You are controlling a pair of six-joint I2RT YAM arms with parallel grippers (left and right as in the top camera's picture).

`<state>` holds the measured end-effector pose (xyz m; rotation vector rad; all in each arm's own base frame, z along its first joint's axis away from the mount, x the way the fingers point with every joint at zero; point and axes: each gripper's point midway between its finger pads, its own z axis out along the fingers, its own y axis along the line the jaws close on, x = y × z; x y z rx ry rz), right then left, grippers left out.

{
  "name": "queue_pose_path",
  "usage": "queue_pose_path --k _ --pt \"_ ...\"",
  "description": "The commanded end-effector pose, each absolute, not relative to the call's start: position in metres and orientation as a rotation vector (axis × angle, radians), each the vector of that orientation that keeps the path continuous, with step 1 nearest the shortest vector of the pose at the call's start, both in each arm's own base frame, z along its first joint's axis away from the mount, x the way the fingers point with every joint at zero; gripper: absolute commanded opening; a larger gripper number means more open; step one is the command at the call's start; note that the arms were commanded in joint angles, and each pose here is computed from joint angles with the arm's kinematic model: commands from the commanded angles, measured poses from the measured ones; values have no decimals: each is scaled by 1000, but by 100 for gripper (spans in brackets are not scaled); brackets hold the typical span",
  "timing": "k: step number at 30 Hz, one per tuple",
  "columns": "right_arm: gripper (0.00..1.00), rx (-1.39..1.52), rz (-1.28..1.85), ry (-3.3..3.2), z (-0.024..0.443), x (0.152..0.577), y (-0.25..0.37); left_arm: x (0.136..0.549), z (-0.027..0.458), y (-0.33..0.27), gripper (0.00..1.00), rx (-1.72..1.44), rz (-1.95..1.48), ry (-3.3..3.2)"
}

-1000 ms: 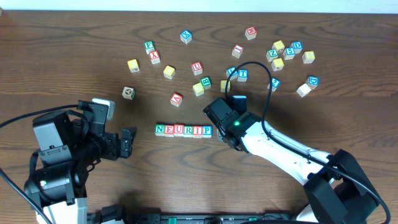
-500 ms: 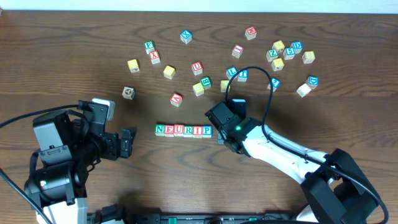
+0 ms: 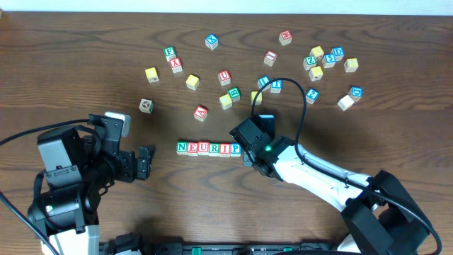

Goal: Spell out NEURIPS
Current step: 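Push the S block left against the P block with the right gripper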

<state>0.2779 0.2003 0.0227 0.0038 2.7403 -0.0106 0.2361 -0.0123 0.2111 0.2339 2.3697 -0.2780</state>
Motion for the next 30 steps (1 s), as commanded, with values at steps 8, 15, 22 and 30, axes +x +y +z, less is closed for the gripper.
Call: queue_pose_path --k 8,15,22,30 --pt "1 14 20 2727 26 277 205 238 220 -13 97 258 -270 2342" --pt "1 4 68 2730 26 278 212 238 220 -13 98 258 -270 2342" --pt "1 3 68 2730 26 277 212 238 220 -13 98 258 -270 2342" --pt "1 -21 73 2728 27 278 214 238 220 -13 98 258 -270 2342"
